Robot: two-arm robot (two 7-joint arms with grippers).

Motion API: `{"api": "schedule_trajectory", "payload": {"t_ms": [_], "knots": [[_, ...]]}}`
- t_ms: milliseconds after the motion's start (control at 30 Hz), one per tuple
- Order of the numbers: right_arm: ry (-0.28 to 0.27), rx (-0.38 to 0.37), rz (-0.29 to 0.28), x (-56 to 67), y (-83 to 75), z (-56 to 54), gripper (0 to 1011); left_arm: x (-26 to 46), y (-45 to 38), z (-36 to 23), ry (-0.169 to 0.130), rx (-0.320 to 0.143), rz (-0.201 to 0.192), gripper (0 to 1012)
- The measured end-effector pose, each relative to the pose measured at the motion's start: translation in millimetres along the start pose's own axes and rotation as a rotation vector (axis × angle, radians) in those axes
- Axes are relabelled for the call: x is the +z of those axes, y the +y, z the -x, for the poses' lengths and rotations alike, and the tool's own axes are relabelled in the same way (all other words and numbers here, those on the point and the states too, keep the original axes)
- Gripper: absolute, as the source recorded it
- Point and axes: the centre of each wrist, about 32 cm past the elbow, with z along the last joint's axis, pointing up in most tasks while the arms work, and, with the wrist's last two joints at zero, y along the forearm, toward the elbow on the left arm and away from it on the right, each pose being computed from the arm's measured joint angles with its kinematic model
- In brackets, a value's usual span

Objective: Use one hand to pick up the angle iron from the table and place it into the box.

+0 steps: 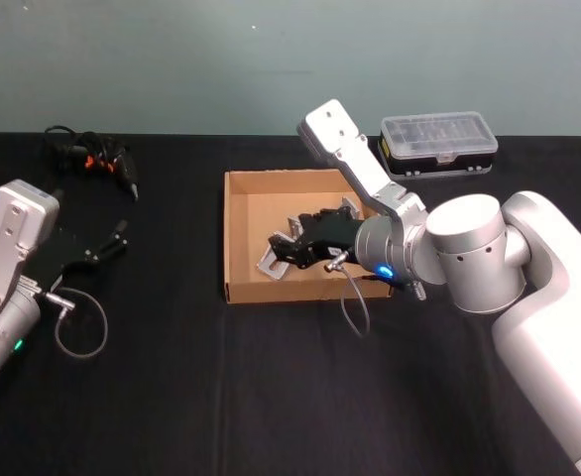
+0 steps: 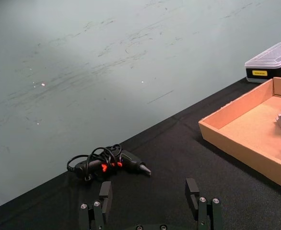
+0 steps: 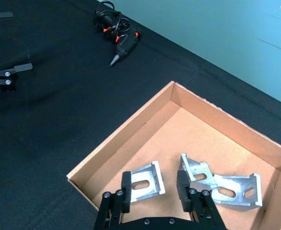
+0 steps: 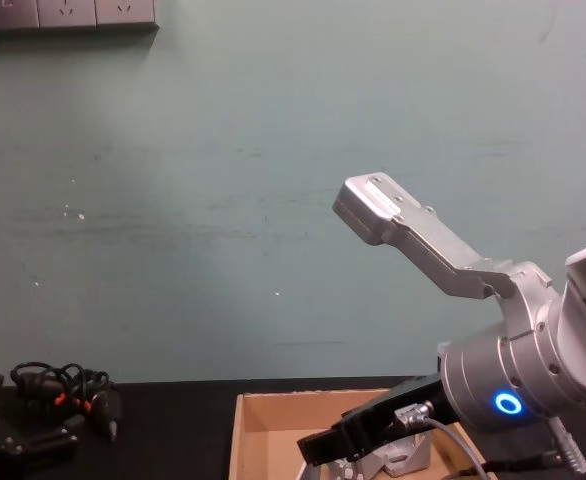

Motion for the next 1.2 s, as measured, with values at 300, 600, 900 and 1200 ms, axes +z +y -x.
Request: {"api": "schedule_trajectory", "payload": {"t_ms": [300,600,900,1200], "knots": [[0.001,0.000,0.000,-0.2,-0.4,-0.2,854,0.0,0.0,0.0,0.000,0.000,0.000,1000],[0.021,0.008,-0.039,-8.4,-23.2,-10.4,1003,0.0,0.0,0.0,0.000,0.000,0.000,1000],[0.039,-0.027,-0.105,-23.5,-54.7,-20.1,1003,0.0,0.0,0.0,0.000,0.000,0.000,1000],[0.016,-0.127,-0.215,-59.9,-67.3,-6.0,1003,0.0,0.0,0.0,0.000,0.000,0.000,1000]]}}
